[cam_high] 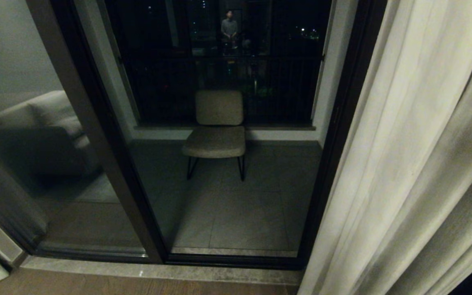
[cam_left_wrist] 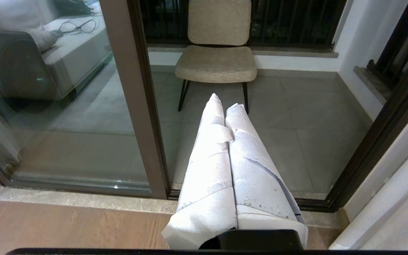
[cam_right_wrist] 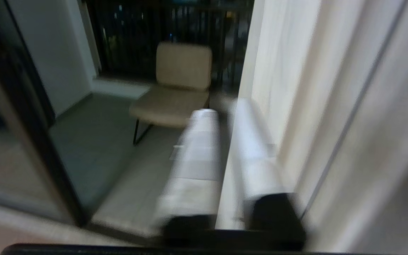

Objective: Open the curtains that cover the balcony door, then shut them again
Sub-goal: Close the inner curtains on both sides

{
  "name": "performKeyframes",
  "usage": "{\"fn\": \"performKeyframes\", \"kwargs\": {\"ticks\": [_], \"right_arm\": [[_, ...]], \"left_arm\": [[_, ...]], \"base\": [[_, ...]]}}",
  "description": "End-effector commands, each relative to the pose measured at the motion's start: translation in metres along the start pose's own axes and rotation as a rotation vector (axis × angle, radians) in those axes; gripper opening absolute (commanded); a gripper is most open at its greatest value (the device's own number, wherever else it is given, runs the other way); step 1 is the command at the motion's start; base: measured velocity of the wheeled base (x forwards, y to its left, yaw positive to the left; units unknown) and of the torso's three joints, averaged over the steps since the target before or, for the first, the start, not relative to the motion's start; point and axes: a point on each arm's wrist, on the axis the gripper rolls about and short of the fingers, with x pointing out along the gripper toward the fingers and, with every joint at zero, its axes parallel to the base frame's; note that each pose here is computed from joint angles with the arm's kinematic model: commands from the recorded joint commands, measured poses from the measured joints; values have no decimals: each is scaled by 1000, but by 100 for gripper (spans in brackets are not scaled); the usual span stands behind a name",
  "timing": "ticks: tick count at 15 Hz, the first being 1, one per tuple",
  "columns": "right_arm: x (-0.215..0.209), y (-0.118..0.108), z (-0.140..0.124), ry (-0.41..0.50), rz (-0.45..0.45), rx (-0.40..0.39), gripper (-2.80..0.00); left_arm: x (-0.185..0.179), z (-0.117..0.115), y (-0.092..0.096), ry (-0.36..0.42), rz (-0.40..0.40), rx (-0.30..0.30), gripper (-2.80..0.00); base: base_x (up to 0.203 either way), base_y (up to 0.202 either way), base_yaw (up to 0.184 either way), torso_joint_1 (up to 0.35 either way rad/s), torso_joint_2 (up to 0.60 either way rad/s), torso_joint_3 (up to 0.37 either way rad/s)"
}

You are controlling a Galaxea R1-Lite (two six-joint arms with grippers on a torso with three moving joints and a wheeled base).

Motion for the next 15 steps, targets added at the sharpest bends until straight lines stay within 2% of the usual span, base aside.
{"fn": "performKeyframes", "kwargs": {"ticks": [1, 5, 9, 11, 15], "right_arm": [[51, -7, 1, 55, 0, 7, 0], [92, -14, 7, 60, -21, 1, 0], [141, -25, 8, -2, -154, -10, 0], [163, -30, 8, -17, -225, -45, 0], [205, -38, 0, -8, -278, -70, 0]], "left_arm": [[0, 0, 0, -2, 1, -1, -280], [0, 0, 0, -1, 1, -1, -280], [0, 0, 0, -2, 1, -1, -280], [0, 0, 0, -1, 0, -1, -280], [0, 0, 0, -2, 1, -1, -280]], "base": [[0, 0, 0, 0, 0, 0], [0, 0, 0, 0, 0, 0], [0, 0, 0, 0, 0, 0], [0, 0, 0, 0, 0, 0], [0, 0, 0, 0, 0, 0]]}}
